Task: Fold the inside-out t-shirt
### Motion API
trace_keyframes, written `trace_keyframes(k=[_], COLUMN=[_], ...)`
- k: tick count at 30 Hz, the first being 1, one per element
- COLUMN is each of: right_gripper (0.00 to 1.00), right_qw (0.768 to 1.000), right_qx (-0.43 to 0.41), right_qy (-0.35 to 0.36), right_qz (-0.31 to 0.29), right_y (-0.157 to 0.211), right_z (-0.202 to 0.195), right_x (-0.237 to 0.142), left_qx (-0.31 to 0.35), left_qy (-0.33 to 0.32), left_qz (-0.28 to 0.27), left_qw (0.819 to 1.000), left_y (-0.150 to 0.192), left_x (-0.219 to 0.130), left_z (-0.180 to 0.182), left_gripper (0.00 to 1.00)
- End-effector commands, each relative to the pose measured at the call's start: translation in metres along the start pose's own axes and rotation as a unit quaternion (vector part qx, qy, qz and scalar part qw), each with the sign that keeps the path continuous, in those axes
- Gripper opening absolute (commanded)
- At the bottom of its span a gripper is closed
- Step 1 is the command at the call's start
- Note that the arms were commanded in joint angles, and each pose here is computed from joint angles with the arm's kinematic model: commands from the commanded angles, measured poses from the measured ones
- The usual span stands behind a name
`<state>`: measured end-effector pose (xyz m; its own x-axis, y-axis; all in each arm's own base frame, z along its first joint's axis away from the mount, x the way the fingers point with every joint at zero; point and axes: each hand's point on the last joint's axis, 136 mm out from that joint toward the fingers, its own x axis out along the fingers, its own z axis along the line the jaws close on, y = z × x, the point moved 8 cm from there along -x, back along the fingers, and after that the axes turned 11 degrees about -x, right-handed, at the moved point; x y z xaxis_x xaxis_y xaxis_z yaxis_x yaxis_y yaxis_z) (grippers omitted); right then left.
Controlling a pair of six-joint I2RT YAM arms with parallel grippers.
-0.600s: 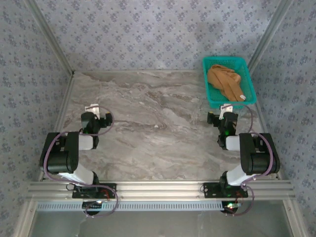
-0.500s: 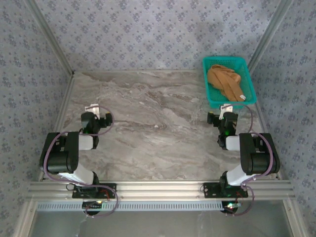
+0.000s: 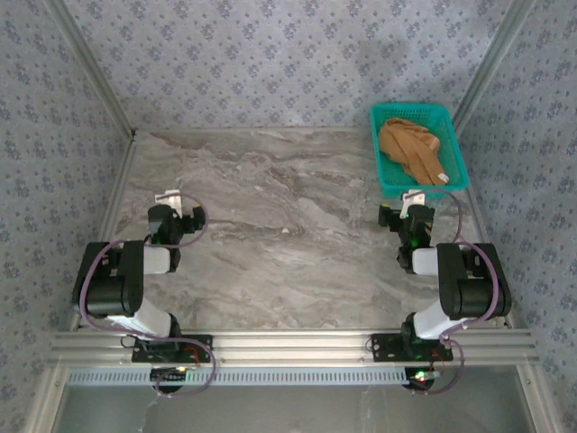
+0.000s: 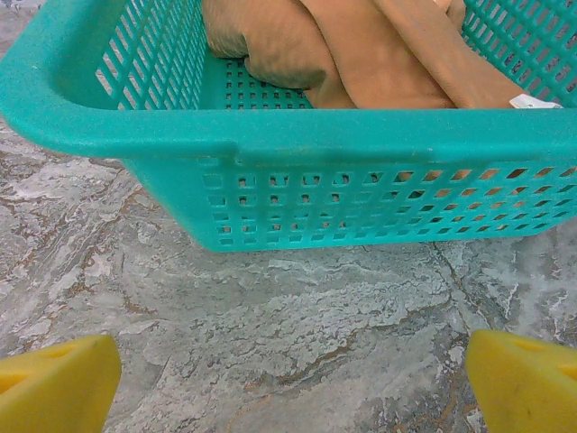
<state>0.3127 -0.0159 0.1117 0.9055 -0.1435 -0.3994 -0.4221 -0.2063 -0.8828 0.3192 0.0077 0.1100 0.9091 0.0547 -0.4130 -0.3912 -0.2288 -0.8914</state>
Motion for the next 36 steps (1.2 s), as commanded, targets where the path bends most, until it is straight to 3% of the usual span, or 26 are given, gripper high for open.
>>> trace_keyframes(k=[1, 24, 27, 30, 33, 36], right_gripper=[1.0, 1.0, 1.0, 1.0, 1.0, 1.0], right_qw=[1.0, 1.0, 0.999, 0.996, 0.995, 0.996], right_qx=[0.008, 0.008, -0.006, -0.007, -0.046, -0.017], right_qy=[0.0, 0.0, 0.026, 0.072, 0.078, 0.073], right_qz=[-0.01, -0.011, -0.017, -0.043, -0.045, -0.048], right_y=[-0.003, -0.003, -0.006, -0.014, -0.047, -0.087], right_z=[-0.001, -0.001, 0.002, -0.002, 0.003, -0.003], right_x=[0.001, 0.001, -0.003, -0.022, -0.048, -0.072], left_qx=[0.004, 0.005, 0.018, 0.04, 0.038, -0.034], left_qy=[0.006, 0.006, 0.018, 0.002, -0.032, 0.009], left_qz=[-0.016, -0.016, -0.021, -0.034, -0.014, -0.005], left_qw=[1.0, 1.0, 0.999, 0.999, 0.999, 0.999], left_y=[-0.011, -0.011, -0.011, -0.022, -0.053, -0.075], left_x=[0.0, 0.001, -0.003, -0.018, -0.049, -0.084], left_z=[-0.002, -0.002, -0.007, -0.017, -0.038, -0.061], left_gripper=[1.0, 1.0, 1.0, 1.0, 1.0, 1.0])
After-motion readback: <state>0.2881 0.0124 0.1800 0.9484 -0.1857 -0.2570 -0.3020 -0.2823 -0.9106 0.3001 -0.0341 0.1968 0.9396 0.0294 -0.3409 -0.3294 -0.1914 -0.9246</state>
